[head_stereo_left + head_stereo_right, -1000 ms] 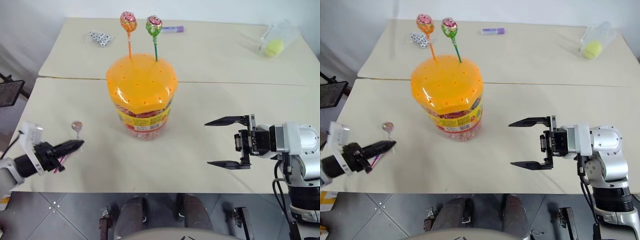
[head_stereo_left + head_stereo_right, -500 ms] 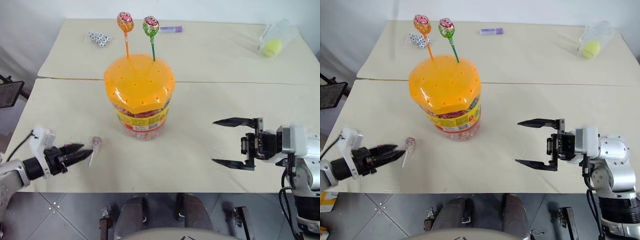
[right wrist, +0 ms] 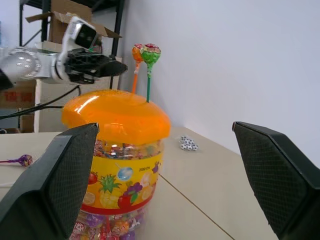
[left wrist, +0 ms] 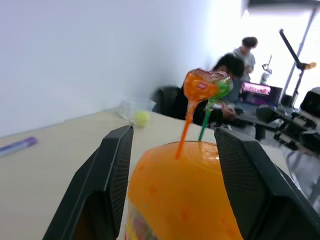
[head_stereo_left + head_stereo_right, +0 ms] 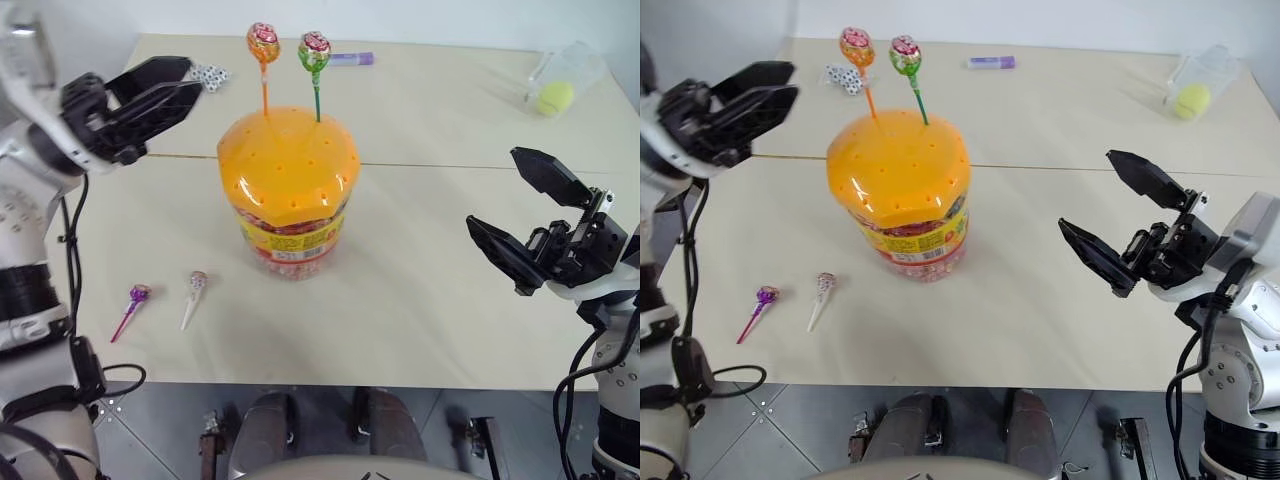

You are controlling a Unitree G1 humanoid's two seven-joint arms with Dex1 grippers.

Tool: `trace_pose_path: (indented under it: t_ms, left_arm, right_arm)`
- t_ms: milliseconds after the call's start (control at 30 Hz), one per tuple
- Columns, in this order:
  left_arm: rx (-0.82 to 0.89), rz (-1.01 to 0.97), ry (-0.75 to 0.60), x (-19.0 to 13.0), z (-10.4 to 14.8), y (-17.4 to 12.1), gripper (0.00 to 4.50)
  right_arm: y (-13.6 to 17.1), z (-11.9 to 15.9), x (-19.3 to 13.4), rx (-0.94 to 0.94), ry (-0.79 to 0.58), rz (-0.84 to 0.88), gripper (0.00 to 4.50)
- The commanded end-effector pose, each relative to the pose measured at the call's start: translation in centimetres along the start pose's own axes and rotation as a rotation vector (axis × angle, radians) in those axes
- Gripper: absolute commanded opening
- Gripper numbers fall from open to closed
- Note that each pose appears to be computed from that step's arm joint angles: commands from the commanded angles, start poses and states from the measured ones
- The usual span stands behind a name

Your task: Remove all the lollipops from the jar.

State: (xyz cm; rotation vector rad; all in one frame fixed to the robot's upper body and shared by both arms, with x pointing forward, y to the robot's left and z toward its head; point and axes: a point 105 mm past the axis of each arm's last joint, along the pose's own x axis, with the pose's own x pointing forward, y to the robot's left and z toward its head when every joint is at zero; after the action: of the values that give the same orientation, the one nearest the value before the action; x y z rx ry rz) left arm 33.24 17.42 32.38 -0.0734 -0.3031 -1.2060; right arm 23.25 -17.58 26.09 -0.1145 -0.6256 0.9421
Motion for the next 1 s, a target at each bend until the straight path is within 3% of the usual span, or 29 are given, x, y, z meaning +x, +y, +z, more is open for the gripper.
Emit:
trace_pose_path:
  t_ms: [33, 167, 467, 600, 733, 800, 867, 1000]
  left_arm:
    - [0.040, -0.064, 0.071, 1.3, -0.1, 0.0, 2.75]
    - [0.019, -0.090, 0.111, 3.2, -1.0, 0.4, 2.75]
    - [-0.034, -0.119, 0.014, 3.9, -0.6, 0.3, 0.03]
    - [-0.044, -0.043, -0.173, 2.1, 2.4, 1.0, 0.03]
    - [-0.044, 0.154, -0.296, -2.0, 4.4, 2.4, 0.03]
    - [-0.034, 0.252, -0.235, -4.2, 3.7, 2.6, 0.03]
    - [-0.036, 0.354, -0.067, -6.7, 1.3, 2.3, 0.03]
    - [-0.111, 0.553, 0.372, -13.7, -6.6, -0.6, 0.03]
  right_arm:
    - [0.6, 1.1, 0.2, -0.014, -0.033, 0.010, 4.50]
    - [0.8, 1.1, 0.1, -0.009, -0.030, 0.005, 4.50]
    - [1.2, 0.9, 0.1, -0.003, -0.027, 0.005, 4.50]
    - [1.4, 0.6, 0.6, -0.004, -0.027, 0.067, 4.50]
    - [2.5, 0.1, 1.9, -0.001, -0.023, 0.235, 4.50]
    - [3.1, -0.3, 2.4, 0.001, -0.018, 0.329, 4.50]
    - [3.9, -0.9, 2.7, 0.019, -0.006, 0.438, 4.50]
    - [4.7, -2.6, 2.4, 0.062, 0.051, 0.616, 4.50]
